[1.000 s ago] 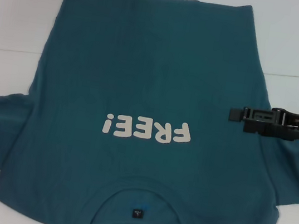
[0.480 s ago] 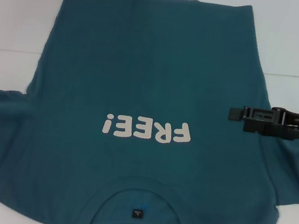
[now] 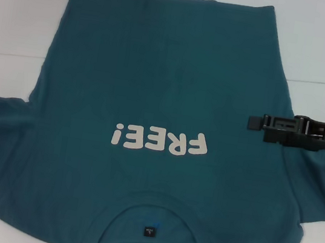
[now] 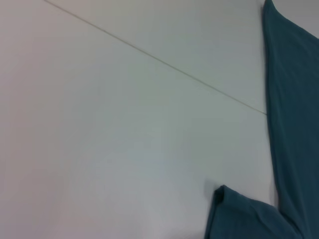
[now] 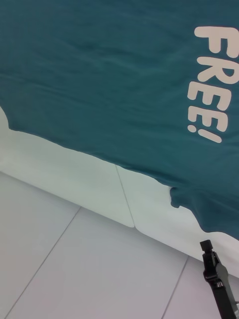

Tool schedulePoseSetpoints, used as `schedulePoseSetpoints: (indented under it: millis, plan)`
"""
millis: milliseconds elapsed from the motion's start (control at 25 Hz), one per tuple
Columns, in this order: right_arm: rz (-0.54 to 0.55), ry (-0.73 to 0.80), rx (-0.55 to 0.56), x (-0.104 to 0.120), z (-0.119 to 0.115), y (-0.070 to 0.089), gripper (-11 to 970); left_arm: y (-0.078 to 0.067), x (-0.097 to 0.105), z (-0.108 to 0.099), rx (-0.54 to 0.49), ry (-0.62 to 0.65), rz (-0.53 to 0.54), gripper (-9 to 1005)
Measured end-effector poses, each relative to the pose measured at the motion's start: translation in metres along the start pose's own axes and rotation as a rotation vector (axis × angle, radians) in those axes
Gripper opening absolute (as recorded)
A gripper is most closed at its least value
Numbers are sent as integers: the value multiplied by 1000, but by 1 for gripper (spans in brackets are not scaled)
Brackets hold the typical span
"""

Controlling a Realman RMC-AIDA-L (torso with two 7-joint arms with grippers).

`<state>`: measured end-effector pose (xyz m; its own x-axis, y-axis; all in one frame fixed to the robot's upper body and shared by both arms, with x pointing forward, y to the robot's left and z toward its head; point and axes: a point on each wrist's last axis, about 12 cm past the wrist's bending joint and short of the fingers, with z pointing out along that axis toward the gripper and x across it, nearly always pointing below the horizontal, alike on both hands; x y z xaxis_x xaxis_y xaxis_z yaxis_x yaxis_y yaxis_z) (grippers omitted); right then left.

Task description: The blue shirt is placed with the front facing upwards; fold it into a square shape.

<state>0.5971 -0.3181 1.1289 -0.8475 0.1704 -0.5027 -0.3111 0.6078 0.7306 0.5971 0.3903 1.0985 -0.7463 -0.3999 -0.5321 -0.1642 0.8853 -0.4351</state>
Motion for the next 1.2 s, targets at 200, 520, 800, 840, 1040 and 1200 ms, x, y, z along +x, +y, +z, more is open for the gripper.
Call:
schedulePoseSetpoints:
  millis: [200, 520, 800, 840, 1040, 1200]
  plan:
    - [-1, 0, 0, 0, 0, 0, 918, 1, 0, 0, 1, -1, -5, 38]
    - [-18, 3, -1, -1, 3, 2, 918, 10, 10, -3, 2, 6, -43, 39]
    - [-32, 2, -5, 0, 4, 2, 918, 12, 15, -4, 15, 21, -63, 39]
    - [-32, 2, -5, 1, 4, 2, 918, 12, 15, -4, 17, 23, -67, 40]
    - [-35, 3, -5, 2, 4, 1, 918, 15, 17, -6, 18, 22, -84, 42]
    - [-38, 3, -5, 1, 4, 2, 918, 15, 18, -5, 19, 24, -83, 44]
